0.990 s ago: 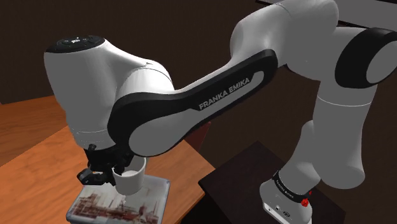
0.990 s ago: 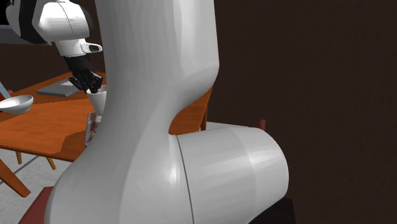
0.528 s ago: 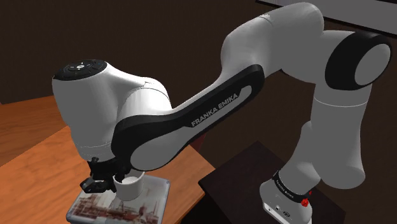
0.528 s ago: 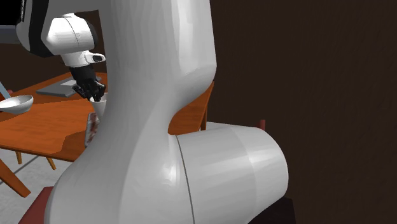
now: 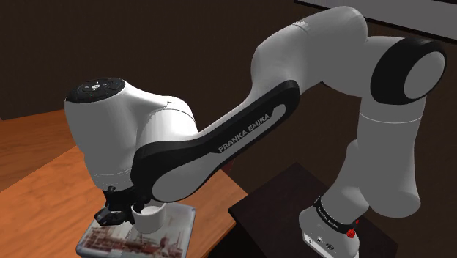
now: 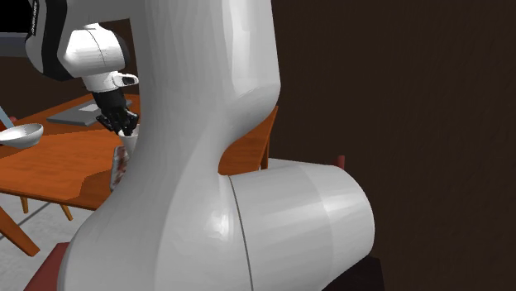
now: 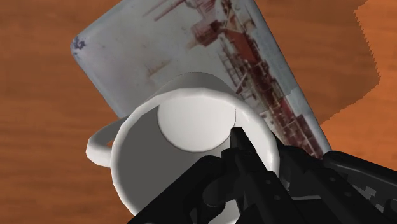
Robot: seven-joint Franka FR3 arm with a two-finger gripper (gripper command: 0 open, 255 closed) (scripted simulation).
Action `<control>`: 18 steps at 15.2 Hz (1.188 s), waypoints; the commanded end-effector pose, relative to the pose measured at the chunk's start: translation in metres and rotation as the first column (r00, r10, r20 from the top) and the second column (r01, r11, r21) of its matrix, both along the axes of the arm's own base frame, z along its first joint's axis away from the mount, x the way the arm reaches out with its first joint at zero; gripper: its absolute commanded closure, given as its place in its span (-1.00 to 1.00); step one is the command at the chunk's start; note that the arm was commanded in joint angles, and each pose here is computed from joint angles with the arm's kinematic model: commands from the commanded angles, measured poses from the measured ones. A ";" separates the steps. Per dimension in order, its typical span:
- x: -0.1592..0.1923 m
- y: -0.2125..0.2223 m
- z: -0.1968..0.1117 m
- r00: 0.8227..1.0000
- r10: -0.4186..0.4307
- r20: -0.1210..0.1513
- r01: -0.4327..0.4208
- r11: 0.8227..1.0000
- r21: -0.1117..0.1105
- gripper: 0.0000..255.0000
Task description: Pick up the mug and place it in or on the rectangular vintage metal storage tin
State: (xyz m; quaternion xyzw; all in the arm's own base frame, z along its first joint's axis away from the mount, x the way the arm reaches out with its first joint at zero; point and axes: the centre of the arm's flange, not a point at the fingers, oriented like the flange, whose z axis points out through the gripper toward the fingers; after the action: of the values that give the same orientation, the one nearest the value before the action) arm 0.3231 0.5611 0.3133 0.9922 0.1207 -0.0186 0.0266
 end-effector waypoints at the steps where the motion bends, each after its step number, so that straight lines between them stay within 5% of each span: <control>1: 0.000 0.000 0.000 1.000 0.000 0.000 0.000 1.000 0.000 1.00; 2: 0.000 0.000 0.000 1.000 0.000 0.000 0.000 1.000 0.000 -1.00; 7: 0.000 0.000 0.000 1.000 0.000 0.000 0.000 1.000 0.000 -1.00; 11: 0.002 0.003 0.050 1.000 0.000 0.000 0.000 1.000 0.000 -1.00; 18: 0.002 0.003 0.050 1.000 0.000 0.000 0.000 1.000 0.000 -1.00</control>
State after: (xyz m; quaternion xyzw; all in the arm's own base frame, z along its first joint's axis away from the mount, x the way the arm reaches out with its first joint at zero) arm 0.3246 0.5640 0.3633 0.9922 0.1207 -0.0184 0.0264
